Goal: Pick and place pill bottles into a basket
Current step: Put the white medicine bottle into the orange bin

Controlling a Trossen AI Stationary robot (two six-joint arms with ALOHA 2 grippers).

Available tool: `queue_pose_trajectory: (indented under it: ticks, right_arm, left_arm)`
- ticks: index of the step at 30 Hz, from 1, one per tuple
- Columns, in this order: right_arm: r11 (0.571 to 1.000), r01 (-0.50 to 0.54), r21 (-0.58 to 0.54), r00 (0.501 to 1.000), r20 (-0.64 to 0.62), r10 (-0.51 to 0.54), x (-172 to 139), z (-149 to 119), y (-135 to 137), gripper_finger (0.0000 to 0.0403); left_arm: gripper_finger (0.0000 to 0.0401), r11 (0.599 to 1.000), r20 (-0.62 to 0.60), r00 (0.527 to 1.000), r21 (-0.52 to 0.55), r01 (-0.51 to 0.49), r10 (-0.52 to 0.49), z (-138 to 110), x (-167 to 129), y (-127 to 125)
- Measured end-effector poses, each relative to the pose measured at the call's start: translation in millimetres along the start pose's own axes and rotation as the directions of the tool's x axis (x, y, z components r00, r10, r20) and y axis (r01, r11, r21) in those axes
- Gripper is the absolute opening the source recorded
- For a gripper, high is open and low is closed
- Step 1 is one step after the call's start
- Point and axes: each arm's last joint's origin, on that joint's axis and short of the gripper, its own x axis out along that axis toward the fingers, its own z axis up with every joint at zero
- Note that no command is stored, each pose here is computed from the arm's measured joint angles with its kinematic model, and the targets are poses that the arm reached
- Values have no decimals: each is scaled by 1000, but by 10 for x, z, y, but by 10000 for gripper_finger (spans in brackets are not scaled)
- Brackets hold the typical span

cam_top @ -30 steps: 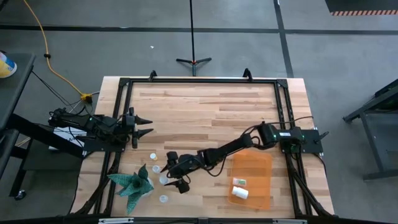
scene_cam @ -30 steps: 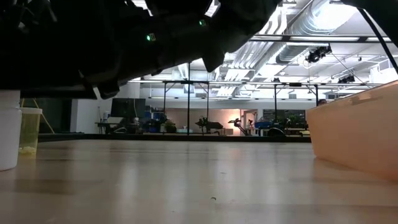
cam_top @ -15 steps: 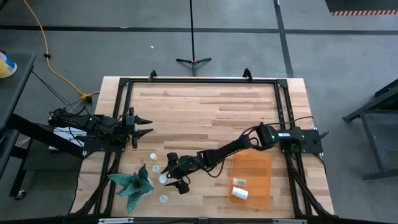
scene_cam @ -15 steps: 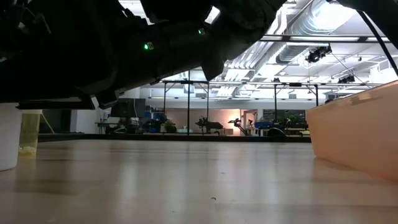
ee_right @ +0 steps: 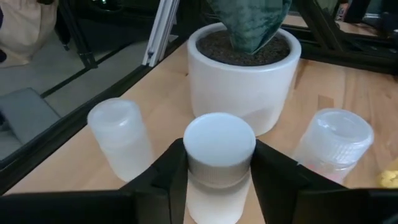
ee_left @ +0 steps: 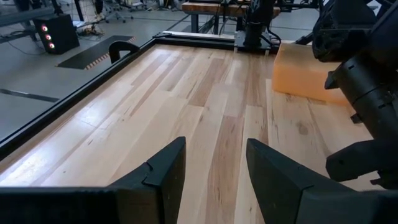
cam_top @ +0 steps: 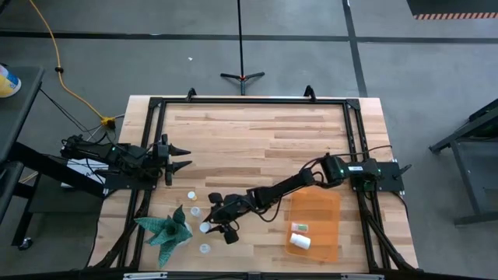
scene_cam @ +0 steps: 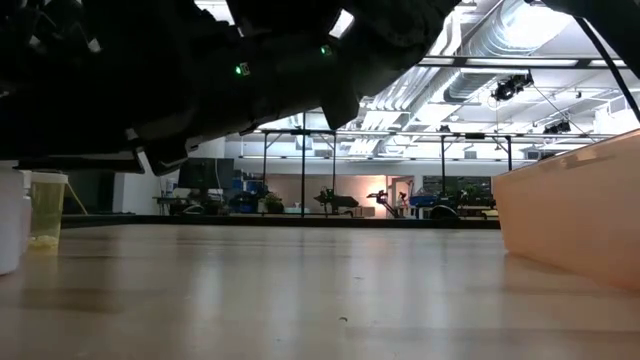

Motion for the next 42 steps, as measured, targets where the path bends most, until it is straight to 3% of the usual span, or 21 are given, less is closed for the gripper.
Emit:
queue_pose_trajectory:
  ticks: [4, 10, 15, 18, 22, 27, 34, 39, 42]
  right_arm:
    - [1000, -6, 3, 1000, -27, 6, -84, 127, -18, 139]
    - [1000, -17, -15, 979, -205, 13, -551, 632, 36, 147]
    - [998, 64, -12, 905, -421, -64, -1085, 935, 169, 135]
    - [988, 149, 28, 822, -558, -108, -1371, 995, 269, 135]
    - [960, 274, 51, 650, -746, -146, -1580, 862, 428, 145]
    - [926, 374, 55, 448, -885, -128, -1760, 721, 655, 139]
    - [887, 459, 48, 306, -946, -108, -1939, 691, 926, 142]
    - [878, 477, 44, 278, -955, -103, -1969, 678, 1046, 143]
    - [859, 511, 16, 215, -970, -110, -2034, 659, 1109, 137]
  left_arm:
    - [202, 1000, 0, 1000, 0, 0, 0, 0, 0, 0]
    - [202, 1000, -1, 1000, 0, 4, -4, 0, 0, -1]
    - [202, 1000, -1, 1000, 0, 4, -4, -1, 0, -1]
    - [202, 1000, 0, 1000, 0, 4, -4, 0, 0, -1]
    - [202, 1000, 0, 1000, 0, 3, -3, 1, 0, -1]
    - [202, 1000, 2, 1000, -1, 2, -2, 3, 0, -1]
    - [202, 1000, 3, 1000, -1, 0, 0, 3, 0, 0]
    - [202, 1000, 4, 1000, -3, -1, 1, 4, 0, 0]
    - [202, 1000, 3, 1000, -10, 0, 0, 3, 0, 0]
